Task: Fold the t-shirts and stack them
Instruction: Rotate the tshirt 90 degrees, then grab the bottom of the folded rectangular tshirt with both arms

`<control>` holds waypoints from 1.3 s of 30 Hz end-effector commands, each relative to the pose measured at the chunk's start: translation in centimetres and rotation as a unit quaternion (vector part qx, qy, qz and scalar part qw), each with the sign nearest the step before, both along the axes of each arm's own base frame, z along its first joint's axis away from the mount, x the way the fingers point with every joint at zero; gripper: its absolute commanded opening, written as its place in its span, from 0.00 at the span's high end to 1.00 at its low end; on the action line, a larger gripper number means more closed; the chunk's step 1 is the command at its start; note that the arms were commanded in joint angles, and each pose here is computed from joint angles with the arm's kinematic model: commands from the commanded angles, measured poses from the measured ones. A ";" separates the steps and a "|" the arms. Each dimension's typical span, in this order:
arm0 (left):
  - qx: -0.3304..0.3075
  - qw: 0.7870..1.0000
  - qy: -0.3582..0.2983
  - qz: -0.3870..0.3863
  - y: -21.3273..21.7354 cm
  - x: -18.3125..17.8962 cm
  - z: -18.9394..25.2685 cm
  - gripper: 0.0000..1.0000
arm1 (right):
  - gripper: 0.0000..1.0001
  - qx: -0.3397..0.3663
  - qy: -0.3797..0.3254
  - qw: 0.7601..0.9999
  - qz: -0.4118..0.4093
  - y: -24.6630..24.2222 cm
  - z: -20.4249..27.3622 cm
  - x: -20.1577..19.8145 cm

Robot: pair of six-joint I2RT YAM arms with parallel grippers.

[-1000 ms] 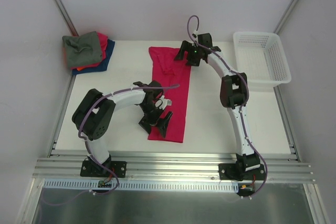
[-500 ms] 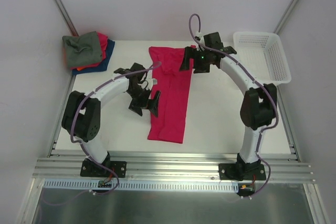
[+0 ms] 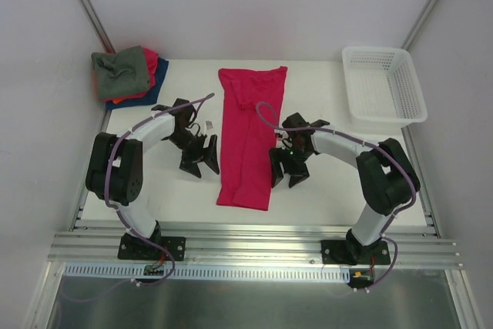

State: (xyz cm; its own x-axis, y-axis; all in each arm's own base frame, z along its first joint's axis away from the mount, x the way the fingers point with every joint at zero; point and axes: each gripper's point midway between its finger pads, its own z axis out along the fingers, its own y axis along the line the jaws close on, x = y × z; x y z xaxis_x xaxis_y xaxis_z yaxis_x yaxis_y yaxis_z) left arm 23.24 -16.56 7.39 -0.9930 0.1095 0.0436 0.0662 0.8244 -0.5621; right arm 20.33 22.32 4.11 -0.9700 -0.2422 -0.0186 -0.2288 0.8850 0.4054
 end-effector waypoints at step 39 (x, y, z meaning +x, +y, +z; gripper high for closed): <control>0.045 0.988 -0.132 0.072 1.2 -3.1 -4.6 0.36 | 0.38 -0.114 -0.240 0.963 -0.035 0.9 0.6 -0.4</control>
